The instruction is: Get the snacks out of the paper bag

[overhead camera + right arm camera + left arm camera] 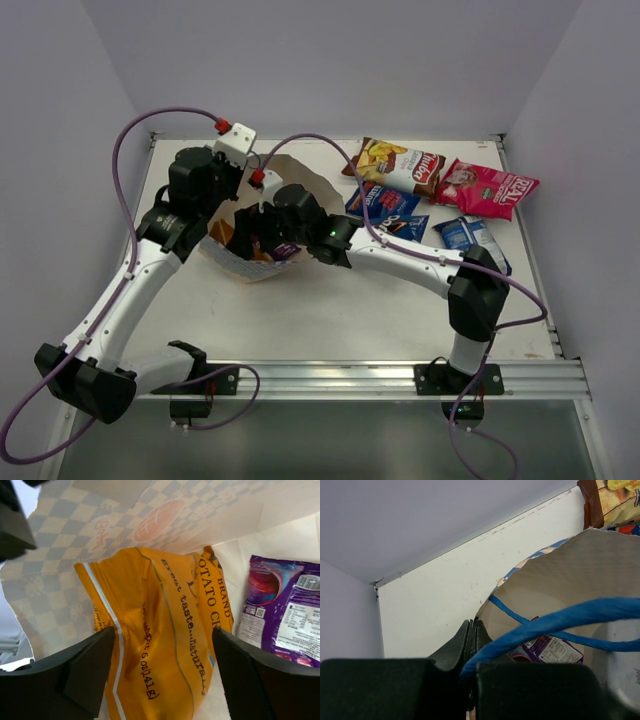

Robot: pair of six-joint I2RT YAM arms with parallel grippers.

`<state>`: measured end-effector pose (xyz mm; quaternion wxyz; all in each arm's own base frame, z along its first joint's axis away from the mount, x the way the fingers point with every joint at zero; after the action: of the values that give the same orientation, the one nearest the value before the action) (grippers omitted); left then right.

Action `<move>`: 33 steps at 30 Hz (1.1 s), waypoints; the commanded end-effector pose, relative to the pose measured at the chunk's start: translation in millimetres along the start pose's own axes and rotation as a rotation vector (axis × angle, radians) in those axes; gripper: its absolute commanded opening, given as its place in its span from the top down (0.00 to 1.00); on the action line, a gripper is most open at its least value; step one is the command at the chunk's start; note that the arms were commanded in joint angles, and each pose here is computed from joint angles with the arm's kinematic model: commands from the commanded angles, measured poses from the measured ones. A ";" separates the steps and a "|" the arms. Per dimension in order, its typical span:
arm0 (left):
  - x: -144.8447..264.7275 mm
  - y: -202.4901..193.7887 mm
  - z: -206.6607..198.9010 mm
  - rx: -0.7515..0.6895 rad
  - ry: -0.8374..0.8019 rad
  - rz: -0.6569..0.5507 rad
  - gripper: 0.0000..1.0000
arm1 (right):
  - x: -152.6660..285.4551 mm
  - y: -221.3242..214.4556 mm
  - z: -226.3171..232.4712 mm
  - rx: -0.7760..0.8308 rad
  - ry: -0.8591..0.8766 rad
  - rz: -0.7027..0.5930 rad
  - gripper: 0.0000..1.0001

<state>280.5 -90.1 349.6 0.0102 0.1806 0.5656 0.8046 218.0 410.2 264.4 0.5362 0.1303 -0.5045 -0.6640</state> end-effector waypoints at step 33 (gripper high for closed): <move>17.3 -11.5 19.1 0.071 0.246 0.034 1.00 | 157.3 144.4 25.4 0.308 -0.041 -0.514 1.00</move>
<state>267.9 -73.0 343.9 -0.0559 0.1332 0.5779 0.8032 221.4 325.2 404.0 0.3801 0.2746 -0.5632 -0.6804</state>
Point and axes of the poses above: each gripper's point midway between its finger pads, its own x axis back along the fingers, its own z axis along the line the jaws close on, y = z × x, the point moved 9 cm from there along x, back along the fingers
